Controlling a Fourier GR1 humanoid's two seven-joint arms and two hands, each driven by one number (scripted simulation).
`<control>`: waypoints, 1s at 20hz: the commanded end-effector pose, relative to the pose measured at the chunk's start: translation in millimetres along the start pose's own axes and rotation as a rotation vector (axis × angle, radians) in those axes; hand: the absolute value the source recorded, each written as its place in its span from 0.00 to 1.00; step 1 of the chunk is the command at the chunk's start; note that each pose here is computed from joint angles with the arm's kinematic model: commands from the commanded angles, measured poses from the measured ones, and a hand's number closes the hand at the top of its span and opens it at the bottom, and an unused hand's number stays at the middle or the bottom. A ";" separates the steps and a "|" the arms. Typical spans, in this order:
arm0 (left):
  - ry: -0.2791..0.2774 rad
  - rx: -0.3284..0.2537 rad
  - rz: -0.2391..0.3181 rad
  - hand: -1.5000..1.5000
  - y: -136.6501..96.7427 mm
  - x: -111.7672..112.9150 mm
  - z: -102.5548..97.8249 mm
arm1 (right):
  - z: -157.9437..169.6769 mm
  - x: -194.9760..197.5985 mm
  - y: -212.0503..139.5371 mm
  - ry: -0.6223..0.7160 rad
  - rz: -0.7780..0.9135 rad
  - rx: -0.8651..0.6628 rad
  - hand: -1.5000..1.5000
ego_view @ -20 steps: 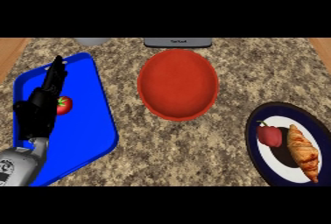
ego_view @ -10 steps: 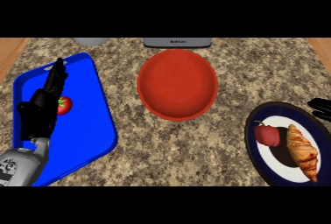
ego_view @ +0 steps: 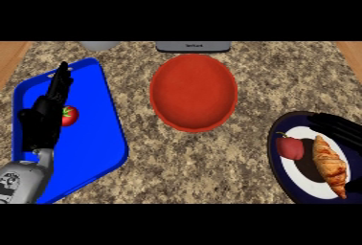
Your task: Pick the bell pepper from the plate and place it in the bowl
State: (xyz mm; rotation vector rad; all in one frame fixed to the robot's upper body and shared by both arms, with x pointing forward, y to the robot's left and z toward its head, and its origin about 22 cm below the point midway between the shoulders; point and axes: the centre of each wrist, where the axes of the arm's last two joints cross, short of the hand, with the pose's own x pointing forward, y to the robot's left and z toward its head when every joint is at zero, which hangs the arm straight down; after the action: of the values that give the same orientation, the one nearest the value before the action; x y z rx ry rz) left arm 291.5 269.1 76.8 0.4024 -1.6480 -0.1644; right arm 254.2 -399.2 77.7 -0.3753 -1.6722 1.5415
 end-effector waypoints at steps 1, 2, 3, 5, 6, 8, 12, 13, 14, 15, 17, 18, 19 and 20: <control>-0.006 -0.013 0.004 0.50 -16.6 8.5 -3.9 | 4.8 -9.1 27.0 0.022 -0.010 0.032 0.00; 0.013 -0.006 0.000 0.50 -17.9 1.3 8.3 | -21.1 -2.7 10.6 0.026 0.006 0.022 0.00; -0.006 -0.002 0.005 0.50 2.9 10.2 4.0 | -23.6 4.6 8.3 0.012 -0.004 0.004 0.00; -0.006 0.011 0.005 0.50 -2.7 9.0 10.9 | -17.6 -11.3 27.2 0.020 -0.005 0.021 0.00; -0.002 -0.015 0.008 0.50 4.4 18.8 -6.3 | -34.6 -9.2 33.8 0.014 -0.006 0.002 0.00; -0.009 -0.014 0.023 0.50 -1.7 27.8 7.2 | -45.6 -14.0 34.6 0.026 -0.007 0.040 0.00; 0.007 -0.013 0.005 0.50 -18.6 -0.6 9.9 | -52.3 -23.1 38.3 0.002 -0.022 0.012 0.00; 0.015 -0.009 0.002 0.50 -7.7 -2.5 1.4 | -50.7 -20.6 58.2 -0.001 0.006 0.029 0.00; 0.010 -0.005 0.009 0.50 2.4 11.1 -2.9 | -57.9 -25.6 46.7 0.006 -0.006 0.046 0.00; -0.003 -0.001 0.013 0.50 20.5 5.9 -2.5 | -43.9 -25.1 49.0 -0.001 -0.003 0.034 0.00; 0.016 -0.012 0.009 0.50 -10.5 6.1 -0.4 | -68.2 -26.7 48.2 -0.038 0.094 0.063 1.00; -0.001 -0.002 0.012 0.50 -5.2 -3.0 1.5 | -59.8 -17.7 48.5 -0.057 0.125 0.030 1.00; -0.004 -0.004 0.001 0.50 -7.2 -9.0 2.3 | -61.4 -35.9 50.1 -0.044 0.119 0.021 1.00; 0.004 -0.010 0.004 0.50 -10.4 11.8 8.9 | -68.9 -17.4 58.2 -0.059 0.113 0.006 1.00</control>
State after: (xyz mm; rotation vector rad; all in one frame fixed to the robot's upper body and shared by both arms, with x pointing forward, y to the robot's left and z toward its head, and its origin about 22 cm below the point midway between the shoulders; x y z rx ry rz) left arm 288.5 261.7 76.6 0.3917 -1.6460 -0.1640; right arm 296.8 -368.1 20.6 -0.4070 -1.6733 1.6357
